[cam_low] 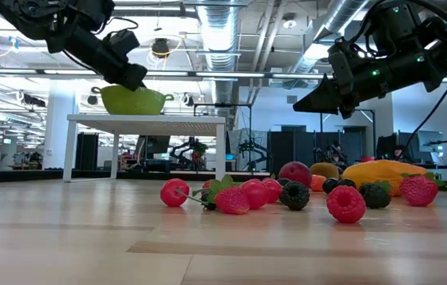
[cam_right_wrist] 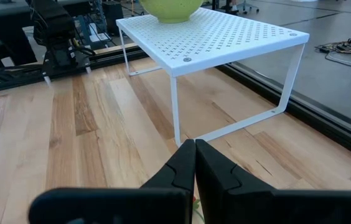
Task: Pick & Place Fruit
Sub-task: Put the red cherry into the green bowl on the shelf, then put the red cherry into the green strainer bowl on the shelf
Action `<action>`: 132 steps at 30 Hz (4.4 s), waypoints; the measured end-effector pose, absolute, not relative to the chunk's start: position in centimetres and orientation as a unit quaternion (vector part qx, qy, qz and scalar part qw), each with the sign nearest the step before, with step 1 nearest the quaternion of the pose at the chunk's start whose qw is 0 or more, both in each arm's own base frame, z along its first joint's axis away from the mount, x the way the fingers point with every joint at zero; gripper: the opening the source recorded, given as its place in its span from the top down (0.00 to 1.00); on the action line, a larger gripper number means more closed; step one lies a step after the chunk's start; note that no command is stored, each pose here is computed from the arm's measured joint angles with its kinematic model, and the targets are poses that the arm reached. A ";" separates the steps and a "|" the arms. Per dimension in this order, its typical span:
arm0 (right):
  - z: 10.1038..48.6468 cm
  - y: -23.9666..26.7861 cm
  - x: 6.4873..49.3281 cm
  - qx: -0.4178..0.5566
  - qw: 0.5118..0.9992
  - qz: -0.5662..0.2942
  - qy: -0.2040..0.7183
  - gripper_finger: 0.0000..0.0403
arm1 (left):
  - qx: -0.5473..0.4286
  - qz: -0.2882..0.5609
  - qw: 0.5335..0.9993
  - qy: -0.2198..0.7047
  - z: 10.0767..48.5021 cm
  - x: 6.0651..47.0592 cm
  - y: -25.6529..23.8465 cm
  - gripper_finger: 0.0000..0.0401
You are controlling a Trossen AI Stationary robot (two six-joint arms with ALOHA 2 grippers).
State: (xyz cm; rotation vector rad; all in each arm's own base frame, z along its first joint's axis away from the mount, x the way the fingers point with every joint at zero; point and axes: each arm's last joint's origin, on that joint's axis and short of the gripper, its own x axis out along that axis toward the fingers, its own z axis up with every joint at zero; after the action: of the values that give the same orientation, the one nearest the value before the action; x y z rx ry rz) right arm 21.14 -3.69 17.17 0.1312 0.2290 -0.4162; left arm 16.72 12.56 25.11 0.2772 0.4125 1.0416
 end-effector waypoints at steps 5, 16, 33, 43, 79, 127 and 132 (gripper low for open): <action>17.2 -3.7 21.1 0.065 0.970 -0.206 0.113 0.99 | 0.132 0.493 0.849 0.137 27.5 16.1 11.4 0.67; 17.2 -3.7 21.1 0.065 0.970 -0.206 0.113 0.99 | 0.043 0.129 0.990 0.029 28.8 18.2 4.4 0.67; 17.2 -3.7 21.1 0.065 0.970 -0.206 0.113 0.99 | 0.116 -0.145 0.955 0.230 18.3 25.5 -6.6 0.58; 17.2 -3.7 21.1 0.065 0.970 -0.206 0.113 0.99 | 0.146 -0.124 0.940 0.283 13.9 26.6 -8.3 0.29; 17.2 -3.7 21.1 0.065 0.970 -0.206 0.113 0.99 | 0.075 -0.158 0.949 0.261 7.6 29.9 -9.7 0.26; 17.2 -3.7 21.1 0.065 0.970 -0.206 0.113 0.99 | 0.081 -0.101 0.986 0.107 21.4 25.3 -5.9 0.88; 17.2 -3.7 21.1 0.065 0.970 -0.206 0.113 0.99 | 0.094 -0.121 0.974 0.166 19.1 24.0 -6.6 0.80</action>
State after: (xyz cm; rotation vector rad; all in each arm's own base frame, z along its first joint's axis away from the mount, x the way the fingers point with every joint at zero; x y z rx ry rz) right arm 21.14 -3.70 17.18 0.1313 0.2281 -0.4164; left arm 24.01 -6.62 19.14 0.1891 0.3357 -0.2451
